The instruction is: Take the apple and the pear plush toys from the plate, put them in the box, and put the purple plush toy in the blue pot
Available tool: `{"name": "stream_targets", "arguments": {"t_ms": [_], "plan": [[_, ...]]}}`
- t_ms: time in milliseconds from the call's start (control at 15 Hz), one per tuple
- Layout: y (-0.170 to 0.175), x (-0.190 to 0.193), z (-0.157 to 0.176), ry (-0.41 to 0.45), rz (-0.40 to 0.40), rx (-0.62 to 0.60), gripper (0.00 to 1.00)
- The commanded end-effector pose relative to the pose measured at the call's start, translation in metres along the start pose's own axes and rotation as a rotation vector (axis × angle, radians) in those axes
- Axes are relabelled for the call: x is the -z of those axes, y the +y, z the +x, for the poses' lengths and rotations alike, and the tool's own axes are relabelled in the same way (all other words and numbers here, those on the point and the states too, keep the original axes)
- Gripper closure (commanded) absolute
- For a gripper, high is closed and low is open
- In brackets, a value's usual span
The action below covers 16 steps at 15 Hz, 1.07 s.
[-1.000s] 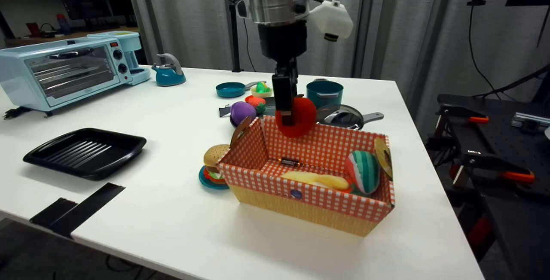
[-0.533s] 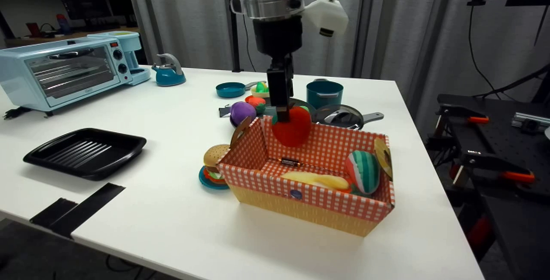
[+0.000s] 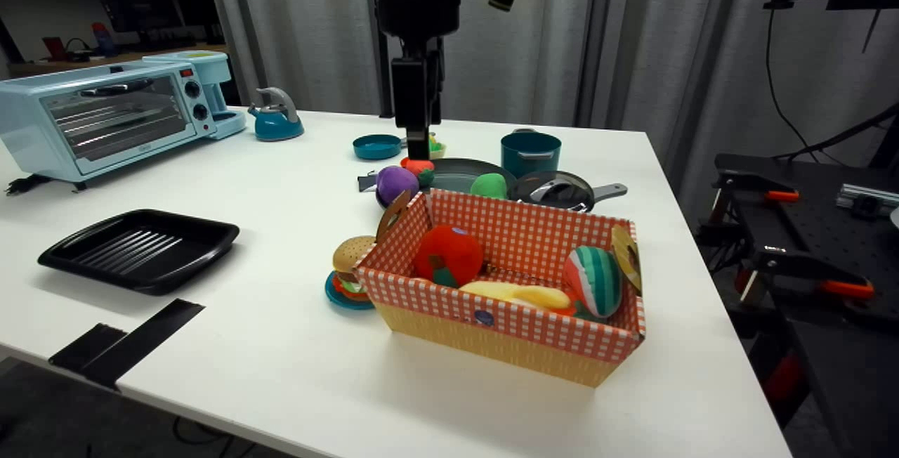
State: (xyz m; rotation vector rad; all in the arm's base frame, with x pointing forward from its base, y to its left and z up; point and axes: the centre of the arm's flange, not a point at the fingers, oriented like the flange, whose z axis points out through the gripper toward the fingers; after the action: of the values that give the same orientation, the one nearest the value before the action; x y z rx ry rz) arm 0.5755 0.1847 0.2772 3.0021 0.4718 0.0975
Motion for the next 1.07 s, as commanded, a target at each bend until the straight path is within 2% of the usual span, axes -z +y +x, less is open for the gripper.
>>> {"name": "stream_targets", "arguments": {"t_ms": [0,400,667,1000], "plan": [[0.026,0.016,0.014,0.045,-0.048,0.018,0.0],[0.079,-0.001,0.046,0.13,-0.092,-0.067,0.0],[0.115,-0.037,0.074,0.183,-0.103,-0.157,0.0],[0.134,-0.093,0.094,0.234,-0.12,-0.329,0.0]]}}
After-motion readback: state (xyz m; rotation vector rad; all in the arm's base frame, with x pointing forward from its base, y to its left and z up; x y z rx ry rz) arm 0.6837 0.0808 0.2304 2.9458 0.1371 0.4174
